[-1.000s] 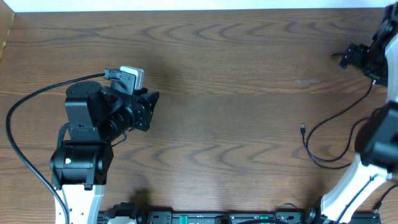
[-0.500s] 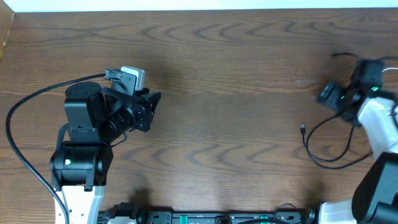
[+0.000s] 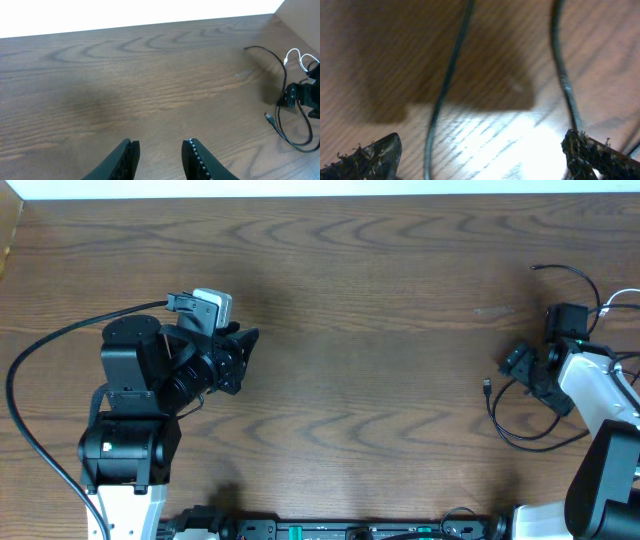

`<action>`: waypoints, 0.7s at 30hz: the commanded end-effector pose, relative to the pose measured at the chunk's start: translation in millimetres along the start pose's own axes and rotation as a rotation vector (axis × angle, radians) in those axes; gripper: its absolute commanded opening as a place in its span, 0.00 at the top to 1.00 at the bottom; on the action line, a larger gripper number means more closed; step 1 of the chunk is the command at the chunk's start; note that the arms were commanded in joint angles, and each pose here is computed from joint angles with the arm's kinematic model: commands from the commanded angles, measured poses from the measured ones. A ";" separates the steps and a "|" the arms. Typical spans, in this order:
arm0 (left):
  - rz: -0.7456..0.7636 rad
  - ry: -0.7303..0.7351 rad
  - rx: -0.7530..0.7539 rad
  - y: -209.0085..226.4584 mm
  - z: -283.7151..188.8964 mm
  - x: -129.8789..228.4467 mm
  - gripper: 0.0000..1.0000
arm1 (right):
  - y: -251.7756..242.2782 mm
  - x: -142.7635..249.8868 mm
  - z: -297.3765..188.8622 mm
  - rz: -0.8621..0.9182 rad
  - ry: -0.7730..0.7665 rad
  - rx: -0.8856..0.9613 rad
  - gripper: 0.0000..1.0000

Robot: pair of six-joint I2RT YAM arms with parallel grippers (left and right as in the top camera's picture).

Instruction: Untangle cables

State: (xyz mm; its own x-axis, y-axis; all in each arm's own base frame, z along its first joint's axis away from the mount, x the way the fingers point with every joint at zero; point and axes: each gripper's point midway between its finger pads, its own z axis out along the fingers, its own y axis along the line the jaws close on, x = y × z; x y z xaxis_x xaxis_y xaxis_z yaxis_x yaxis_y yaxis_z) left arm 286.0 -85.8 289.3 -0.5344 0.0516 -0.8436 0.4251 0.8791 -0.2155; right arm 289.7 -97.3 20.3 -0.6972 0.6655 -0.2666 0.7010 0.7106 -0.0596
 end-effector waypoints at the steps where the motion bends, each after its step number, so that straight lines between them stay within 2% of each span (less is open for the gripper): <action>1: 0.010 -0.010 0.015 -3.3 -1.9 -1.2 0.66 | -12.6 -2.6 -0.1 0.034 -0.029 0.068 0.01; 16: 0.010 -0.010 0.015 -3.2 -1.9 -1.1 0.66 | -28.2 -1.5 -0.3 0.021 -0.022 0.130 0.01; 21: 0.010 -0.010 0.015 -3.3 -1.9 -1.1 0.66 | -8.4 -7.4 1.2 -0.021 -0.031 0.029 0.01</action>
State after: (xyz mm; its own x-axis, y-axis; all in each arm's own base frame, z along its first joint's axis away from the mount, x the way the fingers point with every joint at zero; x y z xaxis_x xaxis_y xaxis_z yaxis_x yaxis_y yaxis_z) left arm 286.0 -85.8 289.3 -0.5344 0.0516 -0.8436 0.4251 0.8791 -0.2155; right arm 284.7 -112.8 23.1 -0.6841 0.6630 -0.3039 0.7185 0.6843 -0.1246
